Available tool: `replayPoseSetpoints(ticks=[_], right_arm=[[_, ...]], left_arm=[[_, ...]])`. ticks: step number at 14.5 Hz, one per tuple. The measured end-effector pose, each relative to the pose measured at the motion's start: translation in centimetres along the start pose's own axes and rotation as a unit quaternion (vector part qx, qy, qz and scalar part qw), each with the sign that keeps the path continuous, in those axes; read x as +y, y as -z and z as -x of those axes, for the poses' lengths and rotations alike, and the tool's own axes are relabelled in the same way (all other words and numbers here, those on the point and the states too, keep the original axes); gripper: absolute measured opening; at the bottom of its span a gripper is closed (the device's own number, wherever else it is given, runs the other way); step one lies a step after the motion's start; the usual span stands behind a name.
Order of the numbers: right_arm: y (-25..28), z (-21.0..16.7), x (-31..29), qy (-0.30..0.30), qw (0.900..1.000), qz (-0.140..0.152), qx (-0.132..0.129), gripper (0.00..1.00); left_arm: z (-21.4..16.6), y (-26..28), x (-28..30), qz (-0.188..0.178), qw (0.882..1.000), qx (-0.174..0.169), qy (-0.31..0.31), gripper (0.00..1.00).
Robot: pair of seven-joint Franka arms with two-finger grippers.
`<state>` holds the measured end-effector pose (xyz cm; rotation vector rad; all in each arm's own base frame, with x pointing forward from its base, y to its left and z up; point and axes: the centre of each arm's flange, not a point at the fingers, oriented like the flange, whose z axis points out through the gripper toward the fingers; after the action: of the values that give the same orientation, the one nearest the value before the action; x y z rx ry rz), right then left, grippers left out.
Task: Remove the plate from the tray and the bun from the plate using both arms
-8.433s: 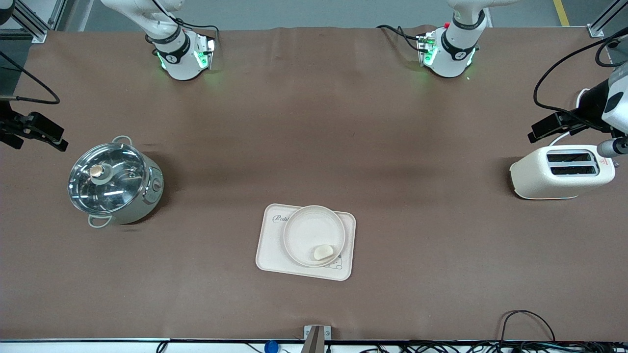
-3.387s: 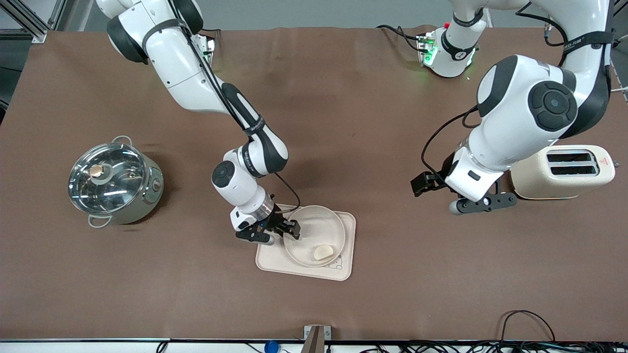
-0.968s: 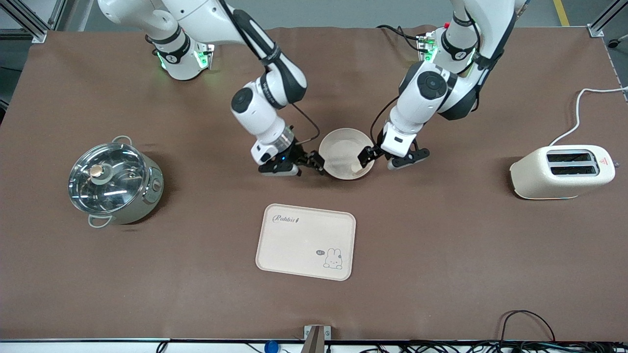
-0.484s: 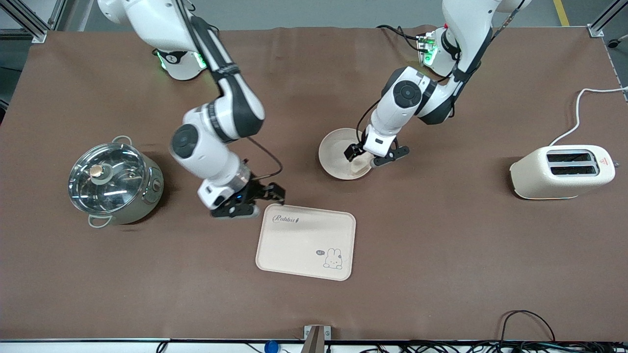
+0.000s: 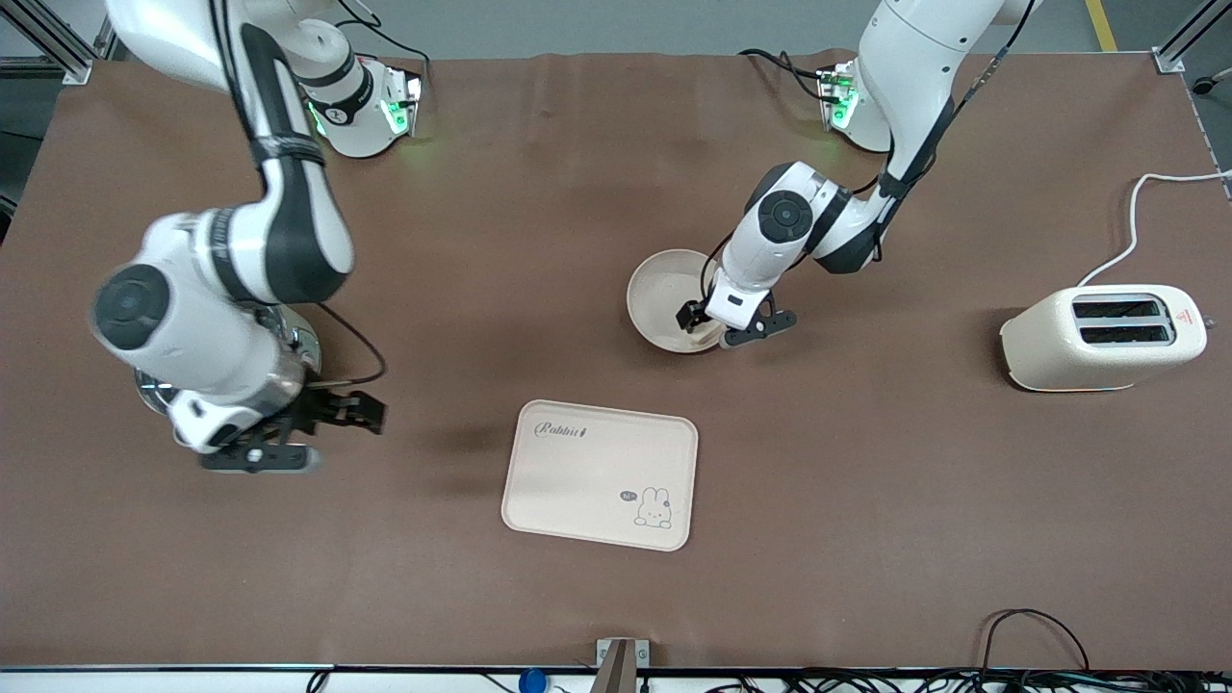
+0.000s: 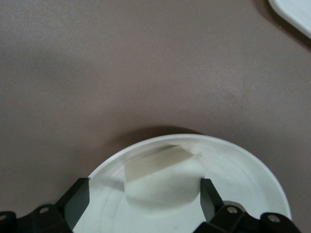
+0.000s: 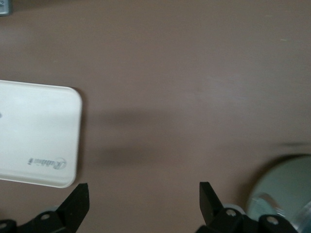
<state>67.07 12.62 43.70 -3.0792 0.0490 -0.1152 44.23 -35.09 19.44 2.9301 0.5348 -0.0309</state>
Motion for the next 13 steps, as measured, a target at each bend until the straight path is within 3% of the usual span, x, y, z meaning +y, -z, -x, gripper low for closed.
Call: replayPoseSetpoints(ticks=[3, 5, 10, 13], right_arm=[[5.1, 0.7, 6.1, 0.009, 1.0, 0.003, -0.013, 1.0], [9.0, 1.6, 9.2, 0.002, 1.0, -0.007, -0.003, 1.0], [14.8, 4.8, 11.0, 0.012, 1.0, 0.002, -0.021, 1.0], [15.8, 5.5, 11.2, 0.014, 0.999, 0.008, -0.029, 1.0]], left_arm=[[-0.5, 0.8, 1.1, -0.002, 1.0, -0.001, -0.002, 1.0], [-0.9, 1.5, 2.2, -0.01, 1.0, -0.007, -0.003, 1.0], [0.8, -0.9, 3.7, -0.027, 0.999, -0.02, -0.014, 1.0], [1.6, -2.7, 3.8, -0.051, 0.998, 0.002, -0.019, 1.0]])
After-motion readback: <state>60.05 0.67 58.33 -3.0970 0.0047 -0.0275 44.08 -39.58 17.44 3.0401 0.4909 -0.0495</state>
